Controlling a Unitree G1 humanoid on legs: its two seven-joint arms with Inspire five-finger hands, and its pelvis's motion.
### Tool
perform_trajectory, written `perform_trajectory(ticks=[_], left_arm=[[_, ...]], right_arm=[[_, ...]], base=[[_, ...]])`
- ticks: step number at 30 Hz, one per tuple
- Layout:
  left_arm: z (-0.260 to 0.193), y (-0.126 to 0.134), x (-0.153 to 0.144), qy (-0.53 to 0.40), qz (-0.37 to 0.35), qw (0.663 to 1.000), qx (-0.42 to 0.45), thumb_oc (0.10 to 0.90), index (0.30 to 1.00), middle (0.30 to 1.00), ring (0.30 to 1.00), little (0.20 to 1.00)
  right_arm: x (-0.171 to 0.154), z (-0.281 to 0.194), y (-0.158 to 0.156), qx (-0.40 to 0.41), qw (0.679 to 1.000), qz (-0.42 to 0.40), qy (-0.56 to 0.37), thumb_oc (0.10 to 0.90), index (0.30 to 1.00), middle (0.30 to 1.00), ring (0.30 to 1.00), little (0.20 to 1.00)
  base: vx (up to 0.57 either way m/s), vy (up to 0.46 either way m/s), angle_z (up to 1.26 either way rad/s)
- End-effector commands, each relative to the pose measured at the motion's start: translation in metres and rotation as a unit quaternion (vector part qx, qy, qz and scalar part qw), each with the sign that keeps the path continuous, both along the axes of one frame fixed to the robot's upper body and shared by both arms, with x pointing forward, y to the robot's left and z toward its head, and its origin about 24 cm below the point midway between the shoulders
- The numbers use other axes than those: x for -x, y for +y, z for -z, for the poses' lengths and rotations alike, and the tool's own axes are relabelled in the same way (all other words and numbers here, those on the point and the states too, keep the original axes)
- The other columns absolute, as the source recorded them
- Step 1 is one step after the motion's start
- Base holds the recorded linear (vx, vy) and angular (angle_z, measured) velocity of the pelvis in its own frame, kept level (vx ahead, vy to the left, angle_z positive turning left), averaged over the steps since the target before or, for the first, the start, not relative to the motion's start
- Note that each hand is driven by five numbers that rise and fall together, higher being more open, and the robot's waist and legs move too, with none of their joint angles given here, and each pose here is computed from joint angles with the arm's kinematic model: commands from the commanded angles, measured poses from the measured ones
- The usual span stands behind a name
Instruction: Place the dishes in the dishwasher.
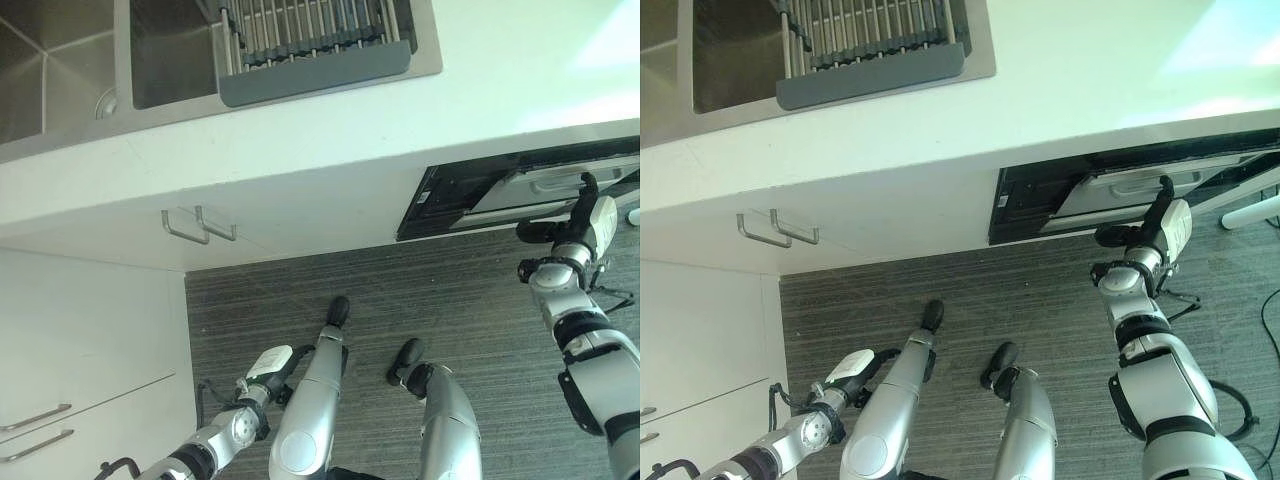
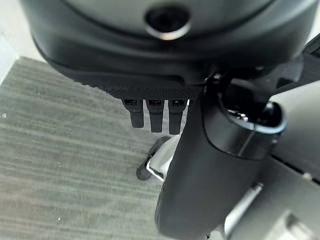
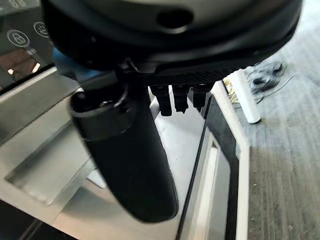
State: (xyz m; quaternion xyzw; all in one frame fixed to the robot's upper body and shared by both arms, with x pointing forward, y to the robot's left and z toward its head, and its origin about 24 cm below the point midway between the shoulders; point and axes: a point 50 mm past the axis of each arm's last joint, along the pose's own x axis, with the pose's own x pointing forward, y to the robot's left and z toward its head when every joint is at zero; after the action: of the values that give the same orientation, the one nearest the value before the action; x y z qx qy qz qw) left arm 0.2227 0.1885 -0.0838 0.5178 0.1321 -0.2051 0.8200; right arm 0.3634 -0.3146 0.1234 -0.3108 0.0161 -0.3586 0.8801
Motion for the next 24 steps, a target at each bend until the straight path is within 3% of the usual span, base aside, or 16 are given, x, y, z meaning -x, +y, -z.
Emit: perform_trajectory(ticks=[1,10,14,21,22,24], left_arm=[[-0.017,0.012,-0.005,-0.065,0.007,0.998,0.002,0.8,0.9,0.9,0.9,0.9],[-0.017,0.017,-0.001,-0.08,0.01,0.997,0.003,0.8,0.9,0.9,0.9,0.9],[-0.019,0.01,0.001,-0.105,0.073,0.991,-0.033,0.8,0.9,0.9,0.9,0.9],[-0.014,0.004,0.0,-0.095,0.044,0.994,-0.035,0.8,0.9,0.9,0.9,0.9],[-0.009,0.009,0.003,-0.081,0.006,0.996,-0.029,0.8,0.9,0.9,0.9,0.9],[-0.004,0.018,0.008,-0.058,-0.051,0.997,-0.011,0.8,0.9,0.9,0.9,0.9]], right_arm=[[-0.033,-0.153,0.092,0.178,0.929,-0.223,-0.233,0.8,0.9,0.9,0.9,0.9],[-0.035,-0.184,0.101,0.151,0.924,-0.224,-0.269,0.8,0.9,0.9,0.9,0.9],[-0.038,-0.172,0.1,0.119,0.933,-0.23,-0.251,0.8,0.9,0.9,0.9,0.9],[-0.038,-0.082,0.112,0.026,0.944,-0.275,-0.18,0.8,0.9,0.9,0.9,0.9],[-0.027,-0.041,0.107,-0.02,0.951,-0.27,-0.149,0.8,0.9,0.9,0.9,0.9],[-0.015,-0.01,0.102,-0.054,0.955,-0.261,-0.127,0.8,0.9,0.9,0.9,0.9]], base=[[-0.04,-0.089,0.11],[-0.02,-0.033,0.06],[-0.02,-0.024,0.01],[-0.01,0.019,0.01],[-0.09,0.152,-0.1],[-0.02,0.145,-0.19]])
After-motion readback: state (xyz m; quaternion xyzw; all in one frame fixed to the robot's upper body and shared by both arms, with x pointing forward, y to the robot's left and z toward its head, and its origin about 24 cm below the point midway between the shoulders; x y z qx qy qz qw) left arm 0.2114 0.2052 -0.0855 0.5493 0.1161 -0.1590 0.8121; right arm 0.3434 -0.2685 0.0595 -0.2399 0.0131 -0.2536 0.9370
